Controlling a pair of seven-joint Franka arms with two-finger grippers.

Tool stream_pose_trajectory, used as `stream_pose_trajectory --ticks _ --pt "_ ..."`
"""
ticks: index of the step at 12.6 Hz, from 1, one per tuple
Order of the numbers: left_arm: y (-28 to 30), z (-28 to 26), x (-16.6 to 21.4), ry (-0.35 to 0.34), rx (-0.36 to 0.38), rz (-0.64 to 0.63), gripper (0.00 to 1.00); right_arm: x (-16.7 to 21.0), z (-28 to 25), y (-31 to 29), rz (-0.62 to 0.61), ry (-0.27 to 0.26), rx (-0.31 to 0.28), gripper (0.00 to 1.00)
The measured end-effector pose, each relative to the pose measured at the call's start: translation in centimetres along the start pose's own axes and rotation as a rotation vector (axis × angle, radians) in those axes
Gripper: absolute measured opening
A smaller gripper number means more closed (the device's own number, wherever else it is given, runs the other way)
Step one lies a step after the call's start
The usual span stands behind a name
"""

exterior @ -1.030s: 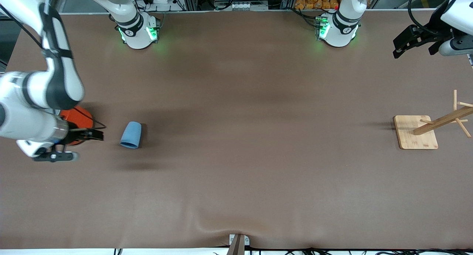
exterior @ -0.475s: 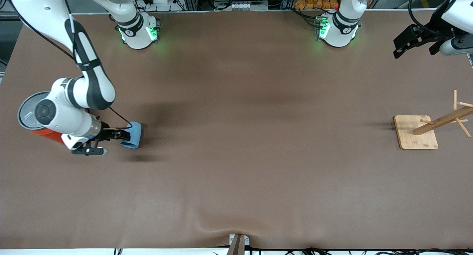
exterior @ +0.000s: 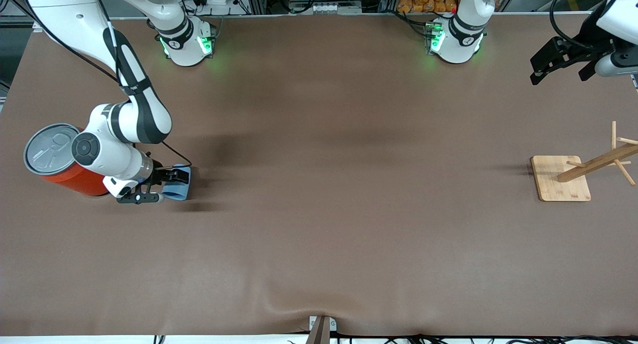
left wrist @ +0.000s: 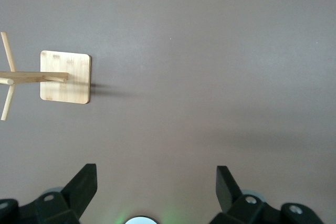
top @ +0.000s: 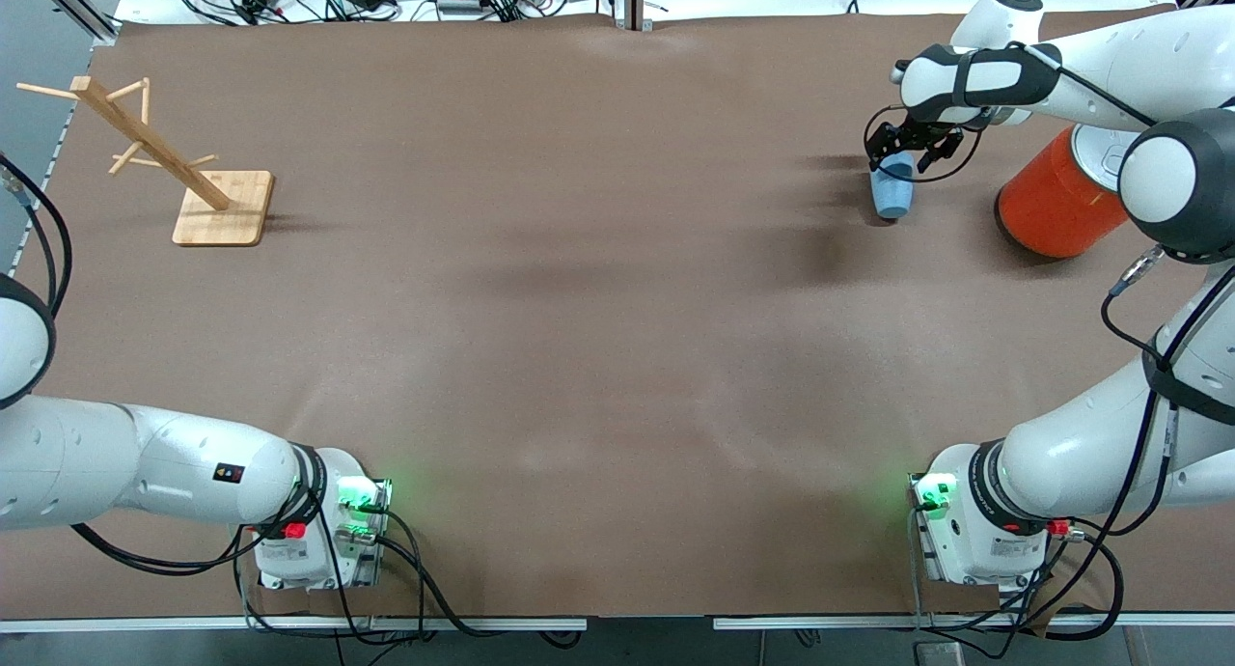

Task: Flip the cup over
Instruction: 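Reach the right gripper to the blue cup and grasp it, then lift the blue cup with the right gripper toward the table middle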

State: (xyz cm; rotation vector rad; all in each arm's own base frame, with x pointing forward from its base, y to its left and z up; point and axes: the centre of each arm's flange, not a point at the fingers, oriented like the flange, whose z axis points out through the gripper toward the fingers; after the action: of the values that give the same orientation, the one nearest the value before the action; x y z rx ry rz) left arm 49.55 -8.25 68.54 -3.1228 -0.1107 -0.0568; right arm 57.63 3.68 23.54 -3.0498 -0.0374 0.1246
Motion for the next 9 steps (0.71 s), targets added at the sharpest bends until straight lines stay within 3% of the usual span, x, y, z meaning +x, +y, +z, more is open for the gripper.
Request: stream_pose_trajectory --ticks 5,9 --pt "0.2 0.6 0.8 0.009 -0.002 0.002 1.0 0.0 2.4 0.5 -0.002 0.018 -0.008 1.0" --pt "0.2 0.3 0.7 0.016 -0.004 0.001 1.0 0.1 2.9 0.4 -0.018 0.014 -0.009 0.8"
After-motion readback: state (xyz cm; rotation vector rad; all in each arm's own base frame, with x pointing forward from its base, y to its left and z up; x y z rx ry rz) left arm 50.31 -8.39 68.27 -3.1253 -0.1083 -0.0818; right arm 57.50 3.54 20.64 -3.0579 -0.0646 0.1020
